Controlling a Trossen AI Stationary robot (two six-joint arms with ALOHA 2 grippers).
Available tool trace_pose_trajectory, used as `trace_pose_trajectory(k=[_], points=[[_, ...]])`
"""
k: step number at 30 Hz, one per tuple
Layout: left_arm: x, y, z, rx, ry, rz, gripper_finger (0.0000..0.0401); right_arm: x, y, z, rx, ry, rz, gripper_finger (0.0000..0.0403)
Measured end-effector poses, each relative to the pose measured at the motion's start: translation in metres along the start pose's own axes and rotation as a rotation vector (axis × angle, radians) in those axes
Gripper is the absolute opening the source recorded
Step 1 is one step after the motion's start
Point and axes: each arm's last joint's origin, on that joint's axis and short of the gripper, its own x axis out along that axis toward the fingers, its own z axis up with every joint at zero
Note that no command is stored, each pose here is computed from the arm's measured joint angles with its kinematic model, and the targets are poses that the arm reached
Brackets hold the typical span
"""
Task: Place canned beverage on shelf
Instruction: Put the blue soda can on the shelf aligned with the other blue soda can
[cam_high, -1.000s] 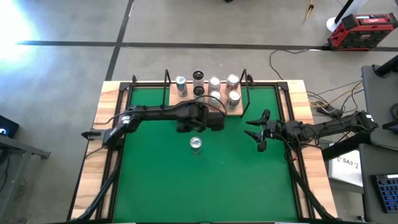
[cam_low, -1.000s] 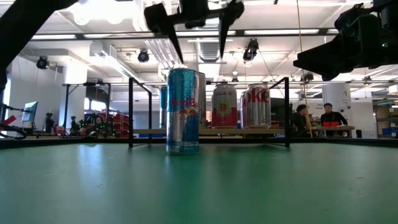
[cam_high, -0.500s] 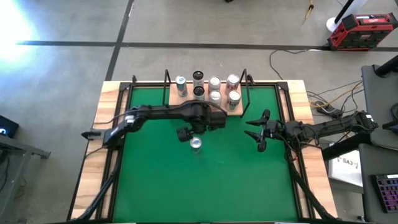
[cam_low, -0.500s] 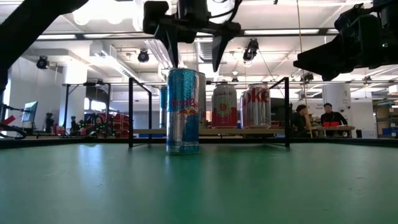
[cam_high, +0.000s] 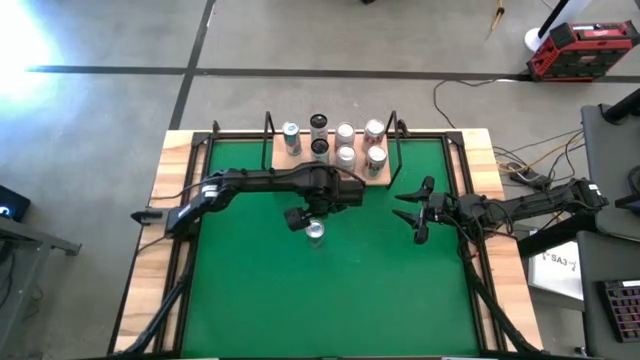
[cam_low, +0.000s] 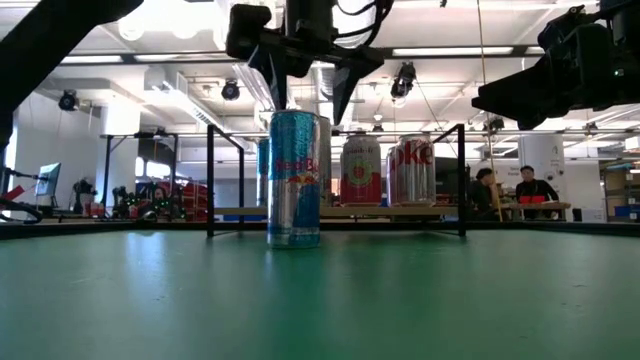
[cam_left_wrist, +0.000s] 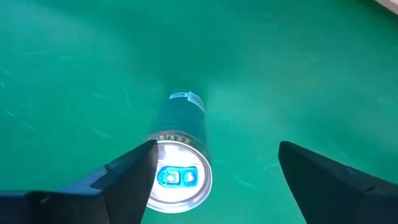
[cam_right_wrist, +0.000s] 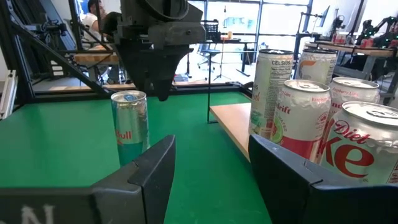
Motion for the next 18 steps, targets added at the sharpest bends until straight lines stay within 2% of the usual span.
trace_pose_trajectory(k=[6, 13, 18], points=[[0.0052, 0.0009, 0.0014, 0.005, -0.006, 0.023, 0.0275, 0.0, 0.0, -0.0001, 0.0, 0.0, 0.0, 0.0194], [0.0045, -0.0011, 0.0067, 0.063, -0.016, 0.017, 0.022, 0.0, 0.0, -0.0001, 0.0, 0.0, 0.0, 0.0194], [0.0035, -0.0007, 0.0067, 0.102, -0.026, 0.011, 0.0211, 0.0, 0.0, -0.0001, 0.0, 0.0, 0.0, 0.0194]])
